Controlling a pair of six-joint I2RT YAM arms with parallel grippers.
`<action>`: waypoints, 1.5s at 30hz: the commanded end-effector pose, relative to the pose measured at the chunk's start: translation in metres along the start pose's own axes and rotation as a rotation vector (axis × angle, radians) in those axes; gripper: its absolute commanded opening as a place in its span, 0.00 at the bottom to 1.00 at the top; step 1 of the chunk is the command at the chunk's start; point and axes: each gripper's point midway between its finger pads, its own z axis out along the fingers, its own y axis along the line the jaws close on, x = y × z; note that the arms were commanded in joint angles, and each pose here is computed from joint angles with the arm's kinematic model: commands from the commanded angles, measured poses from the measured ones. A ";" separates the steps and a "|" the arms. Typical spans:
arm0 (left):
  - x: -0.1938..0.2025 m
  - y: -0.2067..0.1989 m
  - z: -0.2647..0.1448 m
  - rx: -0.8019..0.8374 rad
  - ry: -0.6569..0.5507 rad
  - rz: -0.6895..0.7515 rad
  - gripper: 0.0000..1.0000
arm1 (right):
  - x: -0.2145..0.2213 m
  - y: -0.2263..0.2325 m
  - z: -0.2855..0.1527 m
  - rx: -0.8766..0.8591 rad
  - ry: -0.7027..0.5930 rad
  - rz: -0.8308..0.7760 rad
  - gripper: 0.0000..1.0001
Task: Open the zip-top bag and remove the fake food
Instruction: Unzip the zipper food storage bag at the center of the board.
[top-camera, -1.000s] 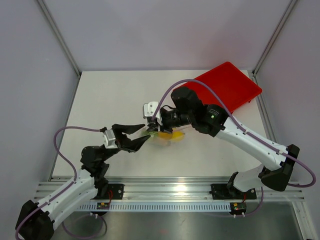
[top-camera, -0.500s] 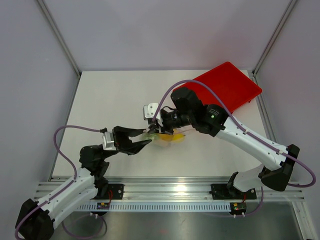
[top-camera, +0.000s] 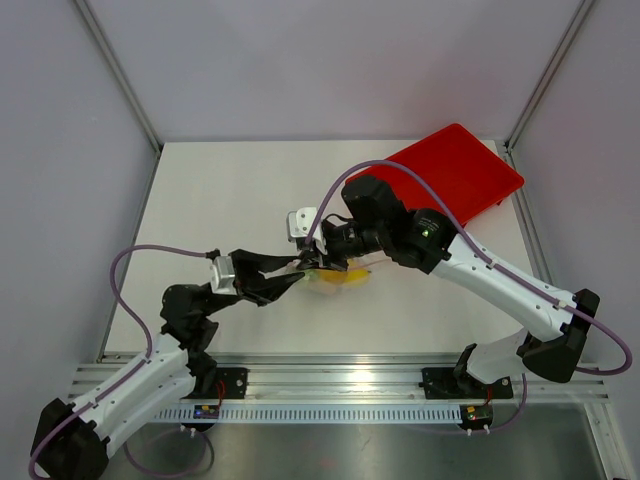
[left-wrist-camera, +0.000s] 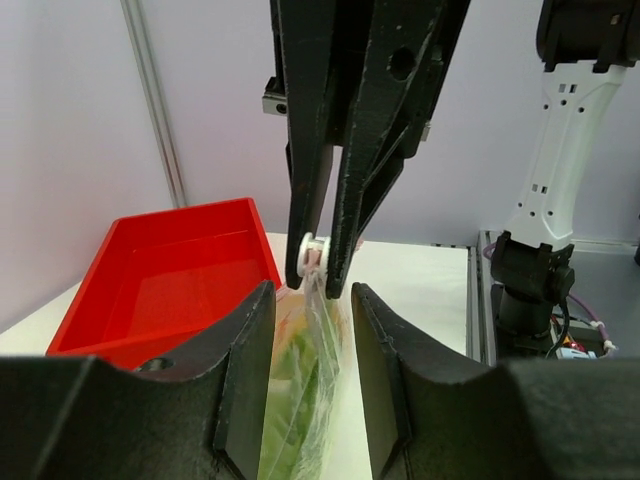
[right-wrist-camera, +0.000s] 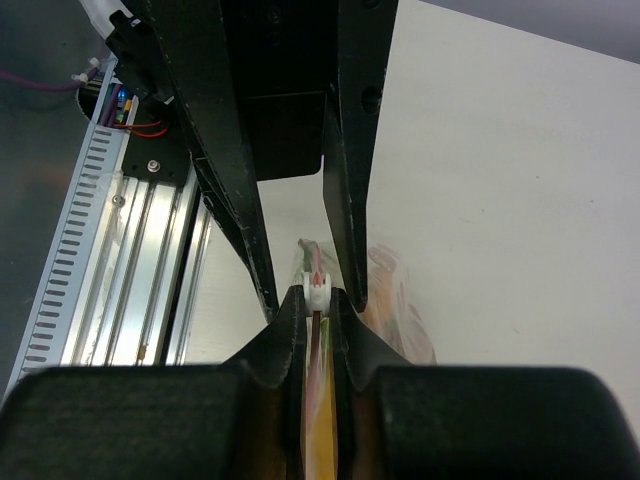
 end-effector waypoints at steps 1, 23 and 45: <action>-0.014 0.011 0.008 -0.039 -0.014 0.034 0.39 | -0.031 -0.004 -0.017 0.031 -0.083 -0.062 0.00; -0.020 0.013 0.002 -0.082 -0.052 0.027 0.04 | -0.025 -0.009 -0.016 0.057 -0.055 -0.052 0.00; -0.025 0.038 -0.002 -0.246 -0.050 -0.072 0.00 | 0.018 -0.018 -0.003 0.121 0.064 0.031 0.01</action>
